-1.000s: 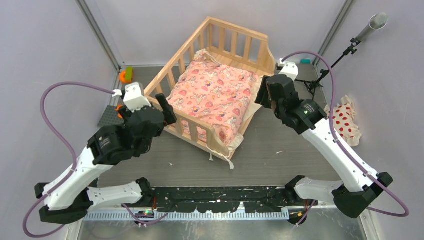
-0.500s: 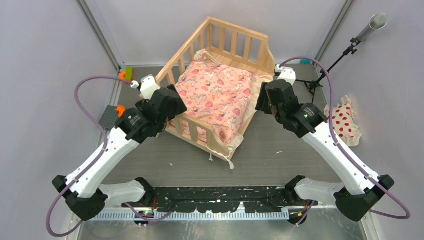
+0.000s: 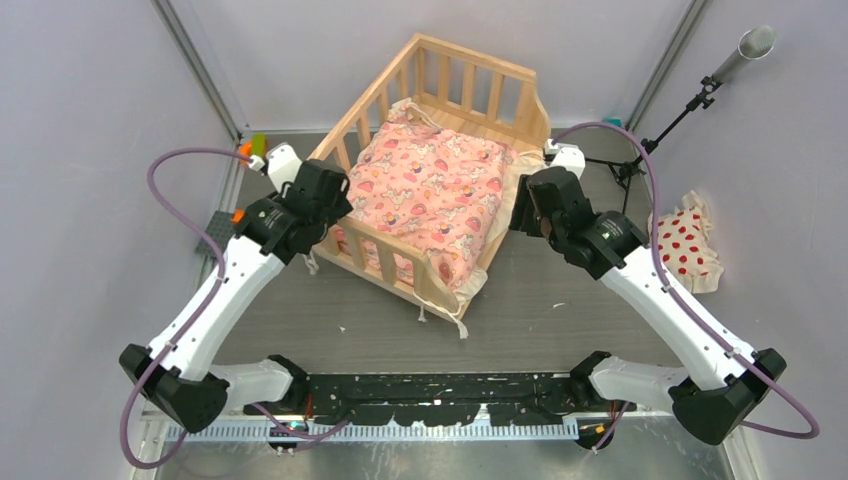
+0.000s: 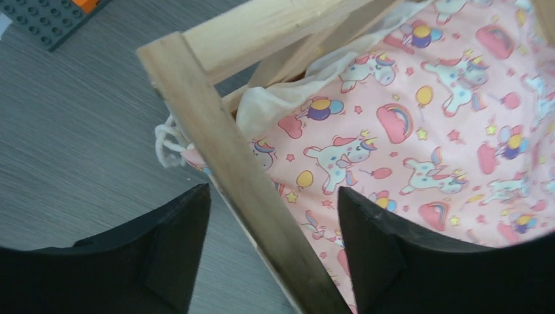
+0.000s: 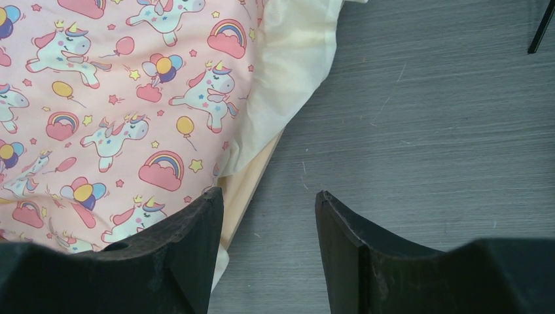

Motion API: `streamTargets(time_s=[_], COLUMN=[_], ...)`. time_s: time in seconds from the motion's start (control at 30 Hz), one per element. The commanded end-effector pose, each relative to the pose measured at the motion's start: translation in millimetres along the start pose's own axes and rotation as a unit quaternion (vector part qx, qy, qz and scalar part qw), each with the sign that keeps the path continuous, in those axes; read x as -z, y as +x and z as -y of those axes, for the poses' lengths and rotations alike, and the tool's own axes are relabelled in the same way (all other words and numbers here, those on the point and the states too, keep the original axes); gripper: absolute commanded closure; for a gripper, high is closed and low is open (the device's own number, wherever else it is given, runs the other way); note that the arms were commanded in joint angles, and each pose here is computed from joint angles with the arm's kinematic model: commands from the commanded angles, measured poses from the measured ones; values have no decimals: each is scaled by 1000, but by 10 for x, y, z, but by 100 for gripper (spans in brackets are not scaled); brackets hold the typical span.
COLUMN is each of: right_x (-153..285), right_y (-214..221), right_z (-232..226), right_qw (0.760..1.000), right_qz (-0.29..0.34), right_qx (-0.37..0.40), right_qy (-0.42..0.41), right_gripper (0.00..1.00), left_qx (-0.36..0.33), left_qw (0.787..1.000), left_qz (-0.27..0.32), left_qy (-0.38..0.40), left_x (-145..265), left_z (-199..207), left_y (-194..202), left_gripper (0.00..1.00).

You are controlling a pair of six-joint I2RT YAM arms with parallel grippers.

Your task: Set up the pet bed

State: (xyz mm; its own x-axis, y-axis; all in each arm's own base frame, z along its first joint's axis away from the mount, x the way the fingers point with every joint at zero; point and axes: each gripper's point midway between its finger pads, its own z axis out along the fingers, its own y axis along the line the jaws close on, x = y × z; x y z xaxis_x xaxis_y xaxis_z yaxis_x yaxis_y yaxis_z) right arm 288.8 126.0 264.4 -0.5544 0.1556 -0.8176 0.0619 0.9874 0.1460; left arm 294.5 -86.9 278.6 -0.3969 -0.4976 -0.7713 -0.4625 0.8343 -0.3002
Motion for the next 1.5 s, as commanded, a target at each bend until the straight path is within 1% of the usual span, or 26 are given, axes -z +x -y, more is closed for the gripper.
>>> streamTargets(time_s=[0.0, 0.03, 0.07, 0.1, 0.13, 0.17, 0.27, 0.33, 0.4, 0.47, 0.6, 0.7, 0.77, 0.83, 0.97, 1.07, 1.13, 1.17, 1.3, 1.4, 1.47], right_x=[101, 110, 119, 135, 145, 154, 175, 183, 213, 296, 610, 825, 896, 902, 810, 711, 612, 545, 240, 57, -37], right_y=[-112, -126, -137, -160, -182, -189, -233, -258, -299, -376, -584, -679, -719, -757, -863, -910, -924, -921, -899, -901, -906], right_z=[25, 37, 48, 61, 77, 89, 129, 158, 191, 206, 95, 56, 85, 165, 421, 600, 709, 749, 814, 969, 1003], right_qw=[1000, 1000, 999, 999, 999, 999, 999, 999, 998, 998, 997, 996, 996, 996, 991, 981, 974, 974, 983, 983, 986], right_qz=[25, 28, 31, 34, 38, 40, 46, 49, 53, 57, 65, 54, 40, 32, 36, 35, 26, 15, -26, -49, -54], right_qx=[-10, -11, -10, -10, -11, -10, -7, -3, 4, 11, 22, 44, 63, 81, 107, 128, 138, 135, 101, 84, 71], right_qy=[-10, -8, -7, -5, -3, -1, 7, 15, 21, 20, -33, -57, -51, -24, 71, 143, 177, 180, 149, 157, 144], right_gripper=[41, 41, 41, 41, 41, 42, 42, 42, 42, 42, 41, 41, 41, 39, 36, 27, 23, 22, 21, 21, 20], left_qx=[-31, -36, -44, -56, -67, -79, -105, -115, -113, -100, -109, -117, -124, -135, -157, -183, -209, -219, -227, -232, -237], left_qw=[999, 998, 998, 996, 996, 995, 992, 992, 993, 995, 994, 993, 992, 990, 985, 977, 970, 967, 963, 960, 957], left_qz=[-26, -33, -39, -44, -49, -54, -54, -43, -26, -20, -31, -17, -1, 17, 61, 93, 111, 120, 140, 148, 156], left_qy=[27, 32, 38, 45, 45, 43, 43, 30, 20, 22, 14, 19, 26, 29, 45, 61, 59, 52, 48, 53, 55], left_x=[-91, -112, -130, -135, -138, -132, -80, -64, -83, -142, -349, -497, -587, -663, -869, -991, -1073, -1108, -1257, -1387, -1449], left_z=[151, 168, 172, 175, 144, 93, -93, -283, -428, -457, -314, -125, 0, 106, 384, 604, 697, 716, 791, 844, 880], left_y=[46, 65, 89, 113, 133, 140, 90, 16, -76, -152, -252, -396, -509, -636, -887, -1085, -1204, -1273, -1518, -1633, -1694], left_gripper=[36, 44, 57, 65, 89, 99, 100, 100, 100, 100, 100, 100, 100, 100, 100, 100, 100, 100, 100, 100, 98])
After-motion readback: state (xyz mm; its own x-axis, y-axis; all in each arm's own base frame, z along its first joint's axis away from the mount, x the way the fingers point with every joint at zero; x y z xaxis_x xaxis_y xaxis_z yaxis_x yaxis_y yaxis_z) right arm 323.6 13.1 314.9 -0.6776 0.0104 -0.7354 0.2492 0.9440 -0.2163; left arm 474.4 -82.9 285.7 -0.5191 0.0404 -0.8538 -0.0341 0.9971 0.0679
